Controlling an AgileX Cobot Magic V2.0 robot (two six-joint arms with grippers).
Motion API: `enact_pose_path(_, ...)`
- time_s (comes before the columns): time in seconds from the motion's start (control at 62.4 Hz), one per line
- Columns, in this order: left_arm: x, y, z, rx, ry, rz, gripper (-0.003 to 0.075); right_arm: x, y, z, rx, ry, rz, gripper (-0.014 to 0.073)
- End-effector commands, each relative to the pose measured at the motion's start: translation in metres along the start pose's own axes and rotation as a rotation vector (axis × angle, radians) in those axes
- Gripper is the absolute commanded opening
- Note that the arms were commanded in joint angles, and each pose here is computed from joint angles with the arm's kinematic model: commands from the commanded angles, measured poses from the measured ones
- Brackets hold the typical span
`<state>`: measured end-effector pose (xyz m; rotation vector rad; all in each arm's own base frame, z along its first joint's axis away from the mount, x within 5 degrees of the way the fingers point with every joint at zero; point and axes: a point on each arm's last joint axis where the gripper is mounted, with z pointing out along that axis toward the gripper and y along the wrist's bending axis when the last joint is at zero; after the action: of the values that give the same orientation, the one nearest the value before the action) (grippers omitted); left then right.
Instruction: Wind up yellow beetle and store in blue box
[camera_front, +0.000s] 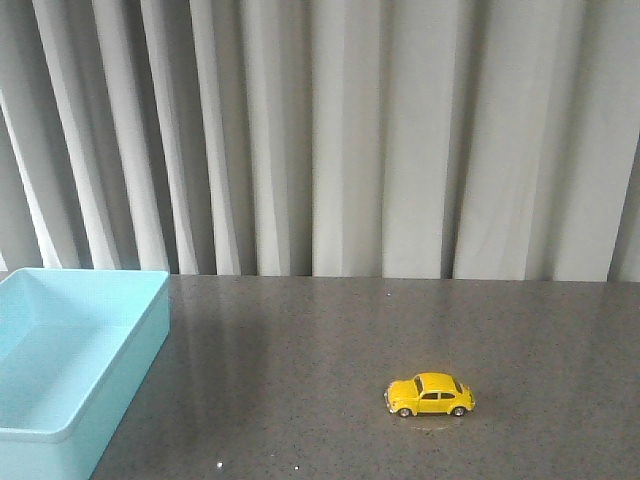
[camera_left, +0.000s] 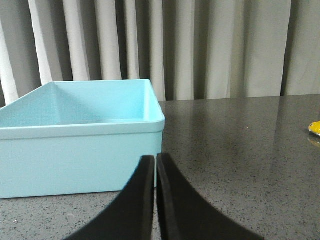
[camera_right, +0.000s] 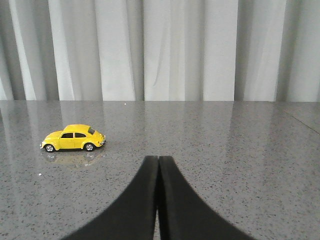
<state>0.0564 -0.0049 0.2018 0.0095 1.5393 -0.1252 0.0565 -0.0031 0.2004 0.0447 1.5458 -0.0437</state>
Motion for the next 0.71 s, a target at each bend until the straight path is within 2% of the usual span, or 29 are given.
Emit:
enact_pose_path(0.0, -0.010, 0.000, -0.002, 0.001, -0.096, -0.008, -0.0006, -0.006, -0.001, -0.001, 0.013, -0.080, -0.013, -0.0007)
enact_pose_path(0.481, -0.011, 0.000, -0.002, 0.000, -0.099, -0.002, -0.0006, -0.007, -0.001, -0.001, 0.013, -0.089, -0.011, -0.0007)
enact_pose_path(0.609, -0.023, -0.001, -0.004, 0.002, -0.166, -0.003, -0.0006, -0.013, -0.001, -0.002, 0.013, -0.111, 0.030, -0.0007)
enact_pose_path(0.689, -0.041, -0.002, -0.007, 0.007, -0.202, -0.002, -0.0006, -0.025, -0.001, -0.004, 0.008, -0.114, 0.047, -0.0007)
